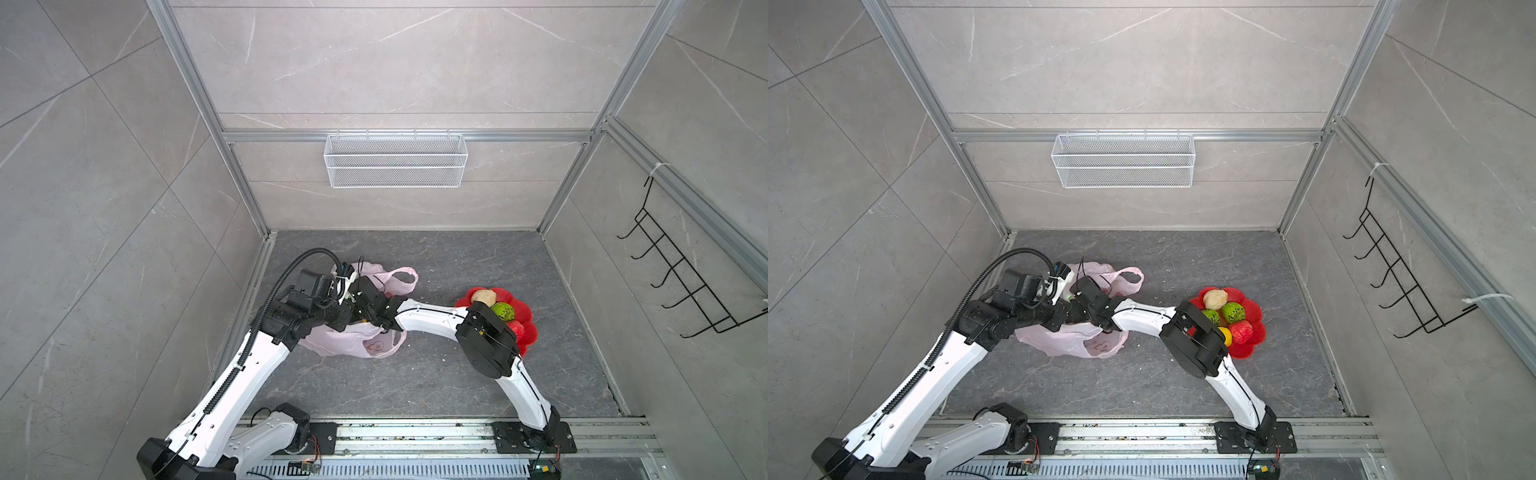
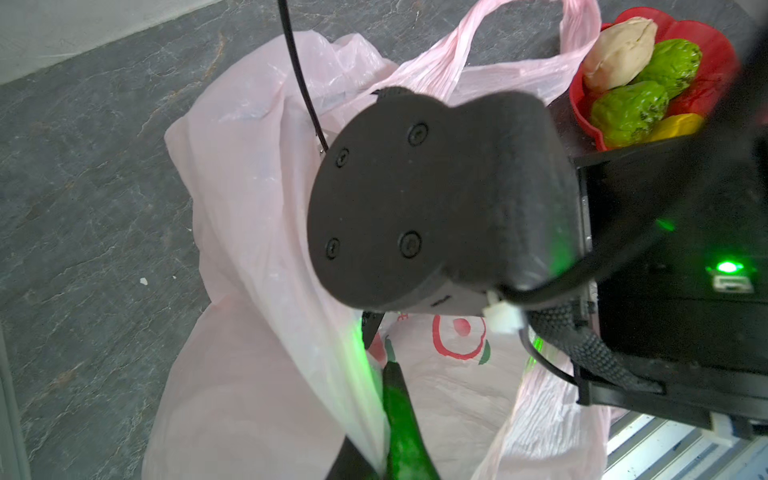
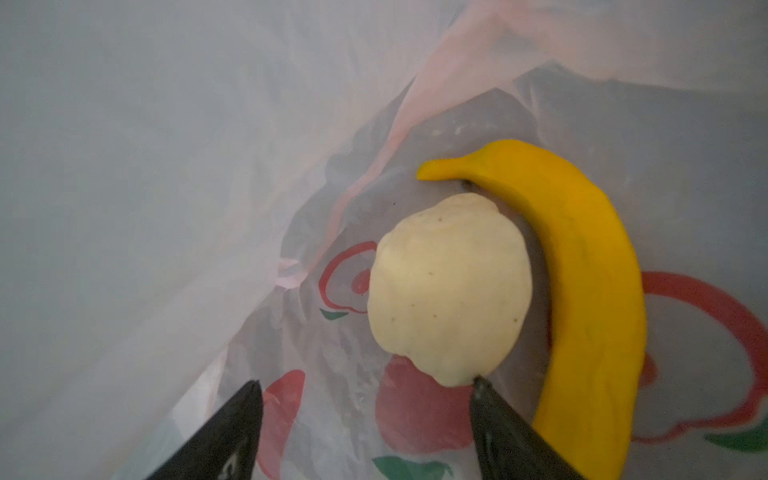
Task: Take the fake fruits out of the plastic bag
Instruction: 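Lower the right gripper into the bag toward the second custard apple, then push the right gripper down around the custard apple beside the banana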
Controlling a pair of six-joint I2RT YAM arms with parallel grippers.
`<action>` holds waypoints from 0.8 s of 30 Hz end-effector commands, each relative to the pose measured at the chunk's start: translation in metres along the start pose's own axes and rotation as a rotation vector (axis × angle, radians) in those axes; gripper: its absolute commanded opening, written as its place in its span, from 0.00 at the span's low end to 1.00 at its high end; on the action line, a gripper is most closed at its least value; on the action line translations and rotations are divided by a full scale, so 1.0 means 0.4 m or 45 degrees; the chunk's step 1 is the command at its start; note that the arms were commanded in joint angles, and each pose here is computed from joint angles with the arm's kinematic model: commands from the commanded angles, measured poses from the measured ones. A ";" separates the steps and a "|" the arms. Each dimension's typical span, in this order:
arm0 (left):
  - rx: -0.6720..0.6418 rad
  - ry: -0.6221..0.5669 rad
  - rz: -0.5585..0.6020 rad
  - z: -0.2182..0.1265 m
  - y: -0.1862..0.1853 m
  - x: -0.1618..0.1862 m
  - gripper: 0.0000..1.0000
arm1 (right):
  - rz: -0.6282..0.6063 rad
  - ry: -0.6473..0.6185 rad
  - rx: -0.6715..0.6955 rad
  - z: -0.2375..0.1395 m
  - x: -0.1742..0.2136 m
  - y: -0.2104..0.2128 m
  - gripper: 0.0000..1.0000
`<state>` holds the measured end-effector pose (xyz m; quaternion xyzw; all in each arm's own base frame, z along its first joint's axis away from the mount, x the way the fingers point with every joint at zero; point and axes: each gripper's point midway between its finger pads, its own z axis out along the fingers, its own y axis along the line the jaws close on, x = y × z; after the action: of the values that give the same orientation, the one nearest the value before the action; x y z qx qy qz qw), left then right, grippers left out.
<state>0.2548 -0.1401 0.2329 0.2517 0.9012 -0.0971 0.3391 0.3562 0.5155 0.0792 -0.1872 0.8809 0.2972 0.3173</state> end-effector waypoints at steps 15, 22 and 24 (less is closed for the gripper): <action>-0.092 0.082 0.185 0.010 0.030 0.072 0.00 | 0.045 0.024 0.116 0.029 0.009 -0.013 0.84; -0.066 0.046 0.184 0.018 0.021 0.065 0.00 | 0.102 -0.026 0.170 0.042 -0.010 -0.026 0.86; -0.054 0.040 0.181 0.021 0.017 0.062 0.00 | 0.107 -0.040 0.182 0.051 -0.020 -0.027 0.86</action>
<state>0.2509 -0.1194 0.2086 0.2821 0.8997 -0.0330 0.3315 0.3688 0.5214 0.0791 -0.1447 0.8946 0.2678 0.3271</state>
